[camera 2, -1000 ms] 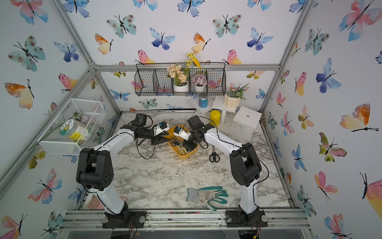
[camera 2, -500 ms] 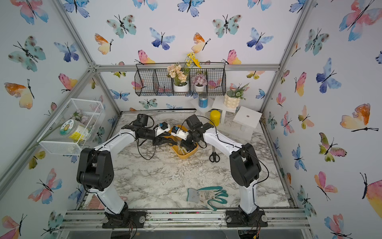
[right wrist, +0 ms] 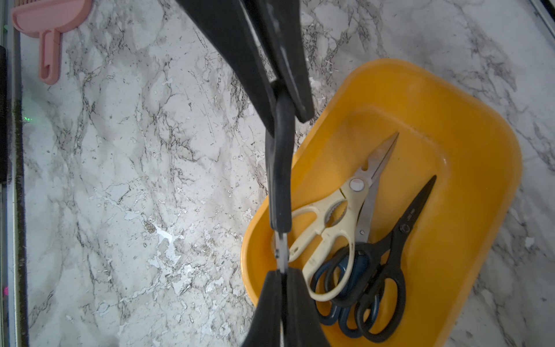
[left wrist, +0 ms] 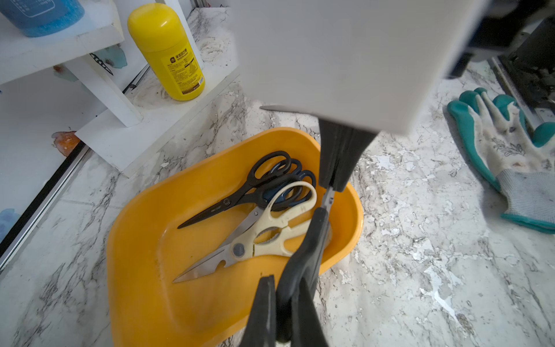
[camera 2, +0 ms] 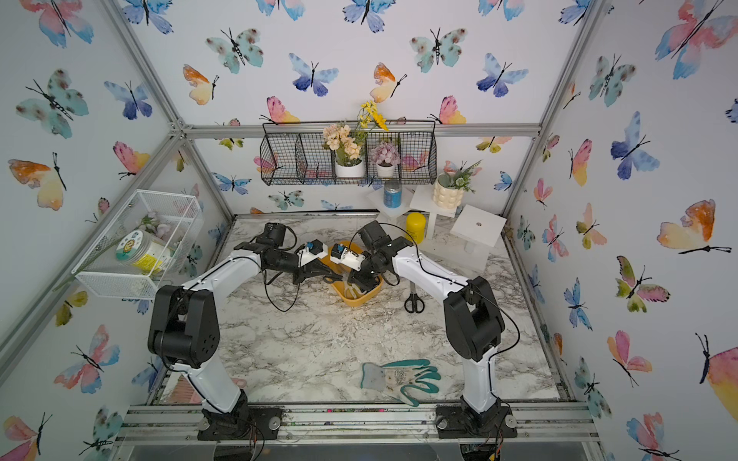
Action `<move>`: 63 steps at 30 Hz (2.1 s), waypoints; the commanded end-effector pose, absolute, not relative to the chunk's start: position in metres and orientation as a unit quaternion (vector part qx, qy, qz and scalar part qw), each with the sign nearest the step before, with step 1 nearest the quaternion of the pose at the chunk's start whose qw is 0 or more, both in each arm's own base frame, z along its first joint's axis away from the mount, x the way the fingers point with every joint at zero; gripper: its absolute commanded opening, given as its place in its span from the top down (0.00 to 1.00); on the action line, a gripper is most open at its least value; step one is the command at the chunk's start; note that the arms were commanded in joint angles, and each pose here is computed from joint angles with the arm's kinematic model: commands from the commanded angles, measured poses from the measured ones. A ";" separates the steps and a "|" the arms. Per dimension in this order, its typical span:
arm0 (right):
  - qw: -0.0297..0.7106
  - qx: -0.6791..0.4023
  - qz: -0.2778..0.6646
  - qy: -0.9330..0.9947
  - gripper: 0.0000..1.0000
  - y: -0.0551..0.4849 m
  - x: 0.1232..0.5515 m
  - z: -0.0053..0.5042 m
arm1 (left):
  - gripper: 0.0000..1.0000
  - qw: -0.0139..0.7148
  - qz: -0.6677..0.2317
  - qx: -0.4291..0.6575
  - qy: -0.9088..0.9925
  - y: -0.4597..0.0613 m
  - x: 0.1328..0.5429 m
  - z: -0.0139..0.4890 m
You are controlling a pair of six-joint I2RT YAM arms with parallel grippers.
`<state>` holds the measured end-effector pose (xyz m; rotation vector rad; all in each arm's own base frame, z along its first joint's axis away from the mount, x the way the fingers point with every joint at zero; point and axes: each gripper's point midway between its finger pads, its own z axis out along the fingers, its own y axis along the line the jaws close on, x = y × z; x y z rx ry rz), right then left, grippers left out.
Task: Take the scissors out of the storage box
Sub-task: Pick up the scissors from the storage box.
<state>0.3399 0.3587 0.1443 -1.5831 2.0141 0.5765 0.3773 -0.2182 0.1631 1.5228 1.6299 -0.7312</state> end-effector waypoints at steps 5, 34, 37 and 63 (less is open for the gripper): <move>0.359 -0.517 0.137 0.765 0.51 0.360 0.393 0.180 | 1.00 0.367 -0.331 0.586 0.642 -0.224 0.358 0.168; 0.475 -0.399 0.355 0.700 0.32 0.336 0.363 0.259 | 1.00 0.477 -0.550 0.123 0.675 -0.224 0.396 0.285; 0.453 -0.406 0.393 0.690 0.32 0.331 0.359 0.255 | 1.00 0.470 -0.563 0.136 0.667 -0.234 0.386 0.288; 0.386 -0.437 0.496 0.644 0.45 0.345 0.344 0.258 | 1.00 0.472 -0.590 0.149 0.638 -0.254 0.370 0.304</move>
